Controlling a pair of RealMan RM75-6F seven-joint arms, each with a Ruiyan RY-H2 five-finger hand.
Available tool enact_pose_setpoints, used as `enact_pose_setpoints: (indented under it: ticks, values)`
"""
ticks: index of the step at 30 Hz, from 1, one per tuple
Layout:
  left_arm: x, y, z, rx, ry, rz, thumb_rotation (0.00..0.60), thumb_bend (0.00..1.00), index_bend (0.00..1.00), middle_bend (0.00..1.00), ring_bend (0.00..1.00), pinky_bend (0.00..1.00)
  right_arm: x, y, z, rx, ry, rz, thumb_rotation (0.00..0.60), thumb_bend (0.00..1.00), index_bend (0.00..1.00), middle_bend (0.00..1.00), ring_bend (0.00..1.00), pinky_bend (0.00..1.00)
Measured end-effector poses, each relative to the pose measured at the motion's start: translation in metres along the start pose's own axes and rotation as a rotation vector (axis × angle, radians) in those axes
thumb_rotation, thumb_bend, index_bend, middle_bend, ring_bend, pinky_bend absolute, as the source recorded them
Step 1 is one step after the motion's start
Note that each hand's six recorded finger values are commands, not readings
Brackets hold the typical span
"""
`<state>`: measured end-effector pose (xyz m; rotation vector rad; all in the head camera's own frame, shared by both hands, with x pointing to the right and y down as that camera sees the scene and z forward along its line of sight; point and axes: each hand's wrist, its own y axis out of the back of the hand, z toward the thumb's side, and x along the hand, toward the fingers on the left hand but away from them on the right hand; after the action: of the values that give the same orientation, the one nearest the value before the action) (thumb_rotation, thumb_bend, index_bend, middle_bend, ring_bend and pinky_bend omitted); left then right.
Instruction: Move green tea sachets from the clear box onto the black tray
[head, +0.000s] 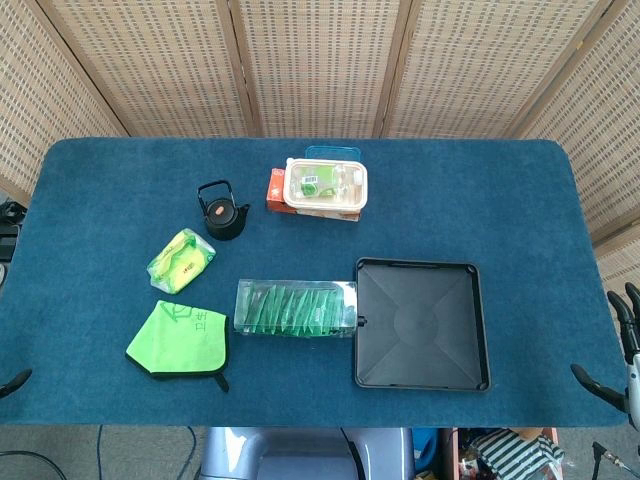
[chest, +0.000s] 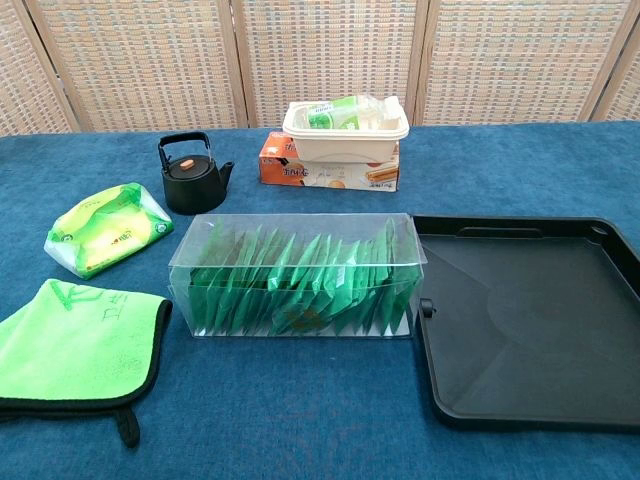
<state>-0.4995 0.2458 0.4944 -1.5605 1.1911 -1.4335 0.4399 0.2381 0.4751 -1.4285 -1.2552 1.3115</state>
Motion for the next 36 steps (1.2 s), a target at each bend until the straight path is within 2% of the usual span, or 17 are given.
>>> enact_pose_setpoints:
  ticks: [10, 16, 20, 23, 26, 32, 36]
  values:
    - [0.002, -0.001, 0.000, -0.005, 0.000, -0.001, 0.600, 0.09, 0.00, 0.00, 0.00, 0.00, -0.003, -0.002, 0.006, -0.003, 0.025, 0.007, 0.600, 0.00, 0.00, 0.00, 0.00, 0.00]
    - [0.006, -0.005, 0.000, 0.002, 0.002, -0.002, 0.600, 0.09, 0.00, 0.00, 0.00, 0.00, -0.026, -0.015, 0.028, 0.010, 0.151, 0.108, 0.600, 0.00, 0.00, 0.00, 0.00, 0.00]
    - [0.008, -0.003, -0.002, 0.001, 0.014, 0.017, 0.600, 0.09, 0.00, 0.00, 0.00, 0.00, -0.049, -0.031, 0.062, -0.043, 0.299, 0.227, 0.600, 0.00, 0.00, 0.00, 0.00, 0.00]
    - [0.009, -0.003, -0.002, 0.004, 0.019, 0.022, 0.600, 0.09, 0.00, 0.00, 0.00, 0.00, -0.067, -0.042, 0.094, -0.120, 0.417, 0.285, 0.600, 0.00, 0.04, 0.00, 0.00, 0.00]
    - [0.011, -0.004, -0.003, 0.008, 0.026, 0.017, 0.600, 0.09, 0.00, 0.00, 0.00, 0.00, -0.079, -0.055, 0.125, -0.152, 0.514, 0.347, 0.600, 0.03, 0.07, 0.00, 0.00, 0.00]
    - [0.013, -0.005, -0.005, 0.005, 0.038, 0.010, 0.600, 0.09, 0.00, 0.00, 0.00, 0.00, -0.092, -0.072, 0.192, -0.182, 0.666, 0.416, 0.600, 0.09, 0.11, 0.00, 0.00, 0.00]
    - [0.014, -0.005, -0.007, 0.001, 0.042, 0.008, 0.600, 0.09, 0.00, 0.00, 0.00, 0.00, -0.098, -0.081, 0.227, -0.180, 0.717, 0.438, 0.600, 0.13, 0.13, 0.00, 0.00, 0.00]
